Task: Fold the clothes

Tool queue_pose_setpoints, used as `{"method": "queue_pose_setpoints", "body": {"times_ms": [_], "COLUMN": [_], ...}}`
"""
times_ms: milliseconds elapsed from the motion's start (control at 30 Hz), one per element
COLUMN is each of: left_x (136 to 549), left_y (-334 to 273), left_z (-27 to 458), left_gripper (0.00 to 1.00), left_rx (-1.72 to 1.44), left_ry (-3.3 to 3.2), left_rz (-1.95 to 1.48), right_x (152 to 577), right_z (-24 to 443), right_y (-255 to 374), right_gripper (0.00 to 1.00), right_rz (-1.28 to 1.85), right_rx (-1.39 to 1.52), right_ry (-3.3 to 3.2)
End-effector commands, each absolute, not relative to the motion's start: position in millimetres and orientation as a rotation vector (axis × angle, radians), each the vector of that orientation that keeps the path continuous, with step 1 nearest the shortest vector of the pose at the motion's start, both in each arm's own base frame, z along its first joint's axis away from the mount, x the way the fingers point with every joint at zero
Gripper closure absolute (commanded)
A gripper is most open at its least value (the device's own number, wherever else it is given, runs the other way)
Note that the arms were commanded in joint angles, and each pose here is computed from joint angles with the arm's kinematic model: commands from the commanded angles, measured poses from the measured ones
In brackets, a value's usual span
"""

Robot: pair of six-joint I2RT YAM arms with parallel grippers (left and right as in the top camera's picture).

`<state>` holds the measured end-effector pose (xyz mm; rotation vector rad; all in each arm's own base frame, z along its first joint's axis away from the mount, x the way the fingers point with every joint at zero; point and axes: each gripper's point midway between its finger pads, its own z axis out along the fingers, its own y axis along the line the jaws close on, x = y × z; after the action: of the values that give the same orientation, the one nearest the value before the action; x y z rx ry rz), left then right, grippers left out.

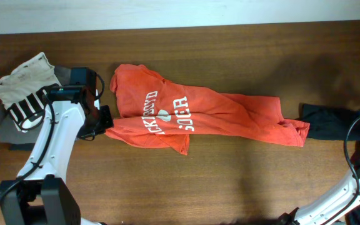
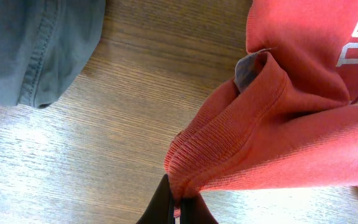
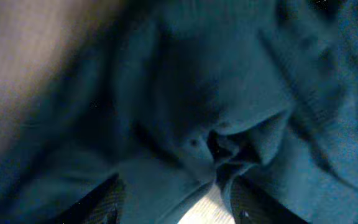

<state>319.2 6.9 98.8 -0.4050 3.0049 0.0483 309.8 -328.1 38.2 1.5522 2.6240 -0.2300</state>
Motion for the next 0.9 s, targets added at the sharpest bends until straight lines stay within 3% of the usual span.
{"method": "queue_pose_setpoints", "body": {"times_ms": [0, 133, 300, 567, 867], "left_x": [320, 320, 325, 329, 339], "left_y": [12, 12, 12, 12, 12], "left_z": [99, 99, 100, 101, 102], "left_gripper": [1.0, 1.0, 1.0, 1.0, 1.0], "left_rx": [-0.402, -0.402, -0.401, -0.399, -0.396], "left_ry": [2.999, 2.999, 2.981, 2.963, 2.921], "left_rz": [0.076, 0.076, 0.072, 0.068, 0.06], "right_x": [364, 399, 411, 423, 424], "right_z": [90, 119, 100, 62, 29], "right_y": [-307, -250, -162, -93, -59], "right_gripper": [0.41, 0.41, 0.36, 0.27, 0.22], "right_rz": [0.012, 0.177, 0.25, 0.262, 0.265], "right_rx": [1.315, 0.96, 0.589, 0.35, 0.245], "right_ry": [2.59, 2.697, 2.936, 3.028, 3.041]}}
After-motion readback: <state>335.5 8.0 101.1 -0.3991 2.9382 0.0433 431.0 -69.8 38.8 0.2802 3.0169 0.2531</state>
